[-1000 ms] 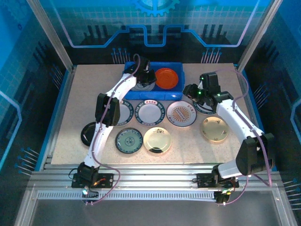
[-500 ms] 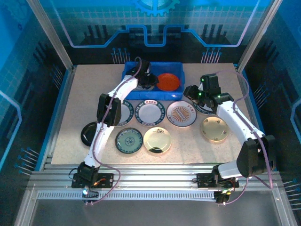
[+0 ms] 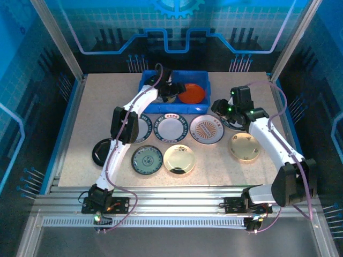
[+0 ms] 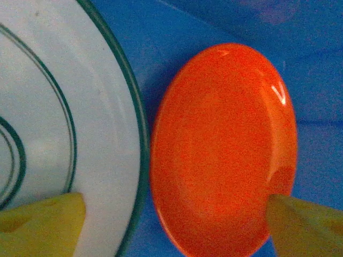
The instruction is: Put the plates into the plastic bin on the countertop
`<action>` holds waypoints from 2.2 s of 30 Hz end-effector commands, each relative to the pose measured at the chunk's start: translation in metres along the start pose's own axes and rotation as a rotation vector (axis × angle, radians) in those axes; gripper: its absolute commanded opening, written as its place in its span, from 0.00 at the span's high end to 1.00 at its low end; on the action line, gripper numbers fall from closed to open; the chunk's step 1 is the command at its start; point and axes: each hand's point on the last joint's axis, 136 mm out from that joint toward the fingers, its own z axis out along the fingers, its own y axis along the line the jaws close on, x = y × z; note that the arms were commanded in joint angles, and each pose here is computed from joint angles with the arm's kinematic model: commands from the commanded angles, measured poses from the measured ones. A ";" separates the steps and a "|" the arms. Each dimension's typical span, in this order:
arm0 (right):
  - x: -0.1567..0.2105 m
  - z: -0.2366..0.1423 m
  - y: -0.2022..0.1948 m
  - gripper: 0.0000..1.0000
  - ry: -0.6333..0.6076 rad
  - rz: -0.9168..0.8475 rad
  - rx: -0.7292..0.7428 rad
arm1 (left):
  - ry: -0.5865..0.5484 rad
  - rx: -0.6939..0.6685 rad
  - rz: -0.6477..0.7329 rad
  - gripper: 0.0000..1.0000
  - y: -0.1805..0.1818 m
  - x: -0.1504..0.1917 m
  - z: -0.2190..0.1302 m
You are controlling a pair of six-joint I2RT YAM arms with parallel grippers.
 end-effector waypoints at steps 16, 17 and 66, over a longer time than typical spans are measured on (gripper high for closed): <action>0.015 -0.037 -0.127 0.50 -0.123 0.178 0.259 | -0.112 0.155 0.213 0.01 -0.126 -0.014 -0.153; 0.012 -0.038 -0.132 0.50 -0.133 0.184 0.272 | -0.107 0.157 0.265 0.01 -0.135 -0.004 -0.162; -0.060 0.072 -0.233 0.59 -0.054 0.318 0.319 | 0.135 0.539 0.256 0.04 -0.134 0.162 -0.202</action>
